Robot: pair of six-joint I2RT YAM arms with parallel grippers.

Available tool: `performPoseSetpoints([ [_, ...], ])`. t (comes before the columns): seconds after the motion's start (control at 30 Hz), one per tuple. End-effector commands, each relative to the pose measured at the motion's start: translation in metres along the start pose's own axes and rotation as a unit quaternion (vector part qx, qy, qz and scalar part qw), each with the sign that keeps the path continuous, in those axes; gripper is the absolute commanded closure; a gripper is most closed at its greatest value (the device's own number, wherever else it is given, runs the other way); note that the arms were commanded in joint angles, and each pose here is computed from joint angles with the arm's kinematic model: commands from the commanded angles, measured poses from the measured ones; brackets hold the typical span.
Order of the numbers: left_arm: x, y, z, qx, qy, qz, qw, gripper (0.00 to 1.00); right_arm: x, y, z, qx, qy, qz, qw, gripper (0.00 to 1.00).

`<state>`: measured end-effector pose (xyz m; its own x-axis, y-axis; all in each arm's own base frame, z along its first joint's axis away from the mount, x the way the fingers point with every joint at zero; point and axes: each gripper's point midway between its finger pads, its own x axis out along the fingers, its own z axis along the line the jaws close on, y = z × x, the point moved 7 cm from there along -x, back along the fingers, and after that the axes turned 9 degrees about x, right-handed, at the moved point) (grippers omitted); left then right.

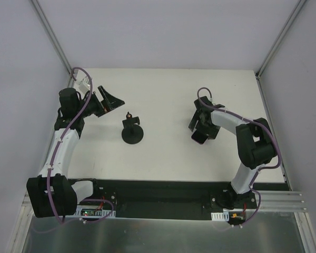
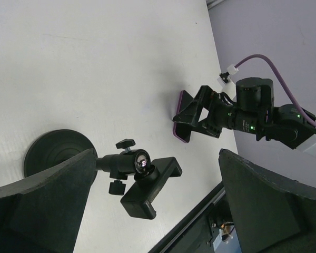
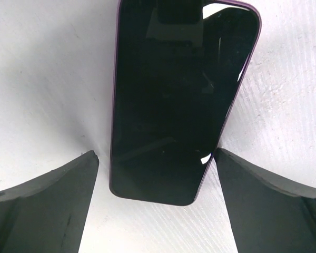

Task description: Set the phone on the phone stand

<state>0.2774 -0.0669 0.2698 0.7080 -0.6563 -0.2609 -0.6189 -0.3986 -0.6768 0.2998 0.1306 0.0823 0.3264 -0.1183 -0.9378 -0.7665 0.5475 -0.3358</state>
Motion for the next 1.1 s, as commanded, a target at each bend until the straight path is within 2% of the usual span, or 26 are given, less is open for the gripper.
performPoseSetpoints([
  [0.0,-0.002,-0.004,-0.003,0.014,0.018,-0.012,1.0,0.01,0.015,0.01,-0.007,0.024,0.008,0.01,1.0,0.07],
  [0.13,-0.001,-0.003,-0.003,0.009,0.02,-0.011,1.0,0.01,0.018,0.017,-0.011,0.034,0.019,0.013,0.999,0.14],
  [0.53,-0.004,-0.003,-0.003,0.01,0.015,-0.02,1.0,0.03,0.018,0.024,-0.01,0.024,0.052,0.014,0.998,0.17],
  [0.73,-0.003,-0.001,-0.002,0.006,0.018,-0.018,1.0,0.03,0.019,0.027,-0.007,0.016,0.031,0.025,0.999,0.43],
  [1.07,-0.003,0.0,0.0,0.003,0.017,-0.018,1.0,0.04,0.011,0.028,-0.019,0.018,0.02,-0.003,1.0,0.48],
])
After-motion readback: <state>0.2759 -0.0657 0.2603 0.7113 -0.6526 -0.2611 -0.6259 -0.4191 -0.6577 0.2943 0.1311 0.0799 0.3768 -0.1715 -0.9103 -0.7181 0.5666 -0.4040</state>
